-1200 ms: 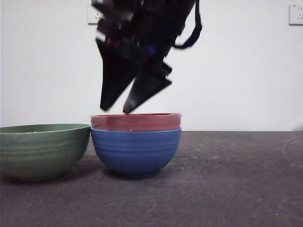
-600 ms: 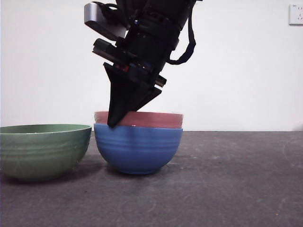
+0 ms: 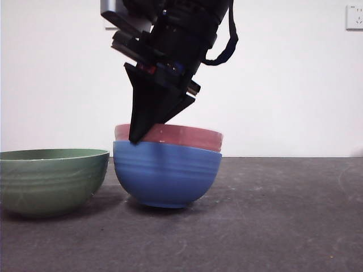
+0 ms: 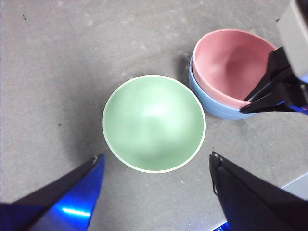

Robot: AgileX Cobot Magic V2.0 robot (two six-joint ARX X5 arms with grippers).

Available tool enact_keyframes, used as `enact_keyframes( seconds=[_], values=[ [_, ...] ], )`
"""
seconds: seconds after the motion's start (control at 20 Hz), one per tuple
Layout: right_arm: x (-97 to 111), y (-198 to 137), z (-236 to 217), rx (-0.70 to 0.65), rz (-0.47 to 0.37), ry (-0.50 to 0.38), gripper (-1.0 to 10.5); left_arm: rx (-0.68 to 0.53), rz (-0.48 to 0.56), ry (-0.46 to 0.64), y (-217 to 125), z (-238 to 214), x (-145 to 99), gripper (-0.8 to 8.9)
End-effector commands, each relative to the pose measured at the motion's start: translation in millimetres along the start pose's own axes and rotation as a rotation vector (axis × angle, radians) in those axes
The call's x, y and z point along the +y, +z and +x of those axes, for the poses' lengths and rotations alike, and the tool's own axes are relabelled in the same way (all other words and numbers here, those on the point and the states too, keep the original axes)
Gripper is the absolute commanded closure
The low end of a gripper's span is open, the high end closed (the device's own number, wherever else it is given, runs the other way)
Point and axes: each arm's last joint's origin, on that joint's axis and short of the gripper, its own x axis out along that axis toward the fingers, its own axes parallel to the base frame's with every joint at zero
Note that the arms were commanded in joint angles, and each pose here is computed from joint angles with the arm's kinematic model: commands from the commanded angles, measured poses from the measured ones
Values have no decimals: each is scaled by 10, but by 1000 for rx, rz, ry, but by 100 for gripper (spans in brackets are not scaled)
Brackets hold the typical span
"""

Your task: Pick up the green bowl on the top,put the green bowl on the left,pick up the red bowl in the middle,put the red bowl on the right

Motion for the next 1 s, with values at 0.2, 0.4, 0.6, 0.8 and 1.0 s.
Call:
enact_keyframes(
  seconds=[0.2, 0.4, 0.6, 0.8, 1.0],
  values=[
    [46, 33, -220, -47, -21, -91, 958, -13, 10, 4, 29, 26, 11, 448],
    [56, 42, -320, -61, -25, -145, 958, -19, 11, 5, 44, 38, 14, 449],
    [110, 60, -481, -92, -25, -203, 958, -41, 15, 6, 66, 37, 16, 449],
    [173, 64, -708, -143, -11, -255, 958, -62, 18, 8, 87, 36, 17, 449],
    [182, -54, -995, -95, 57, -445, 958, -70, 22, 9, 94, 36, 18, 449]
  ],
)
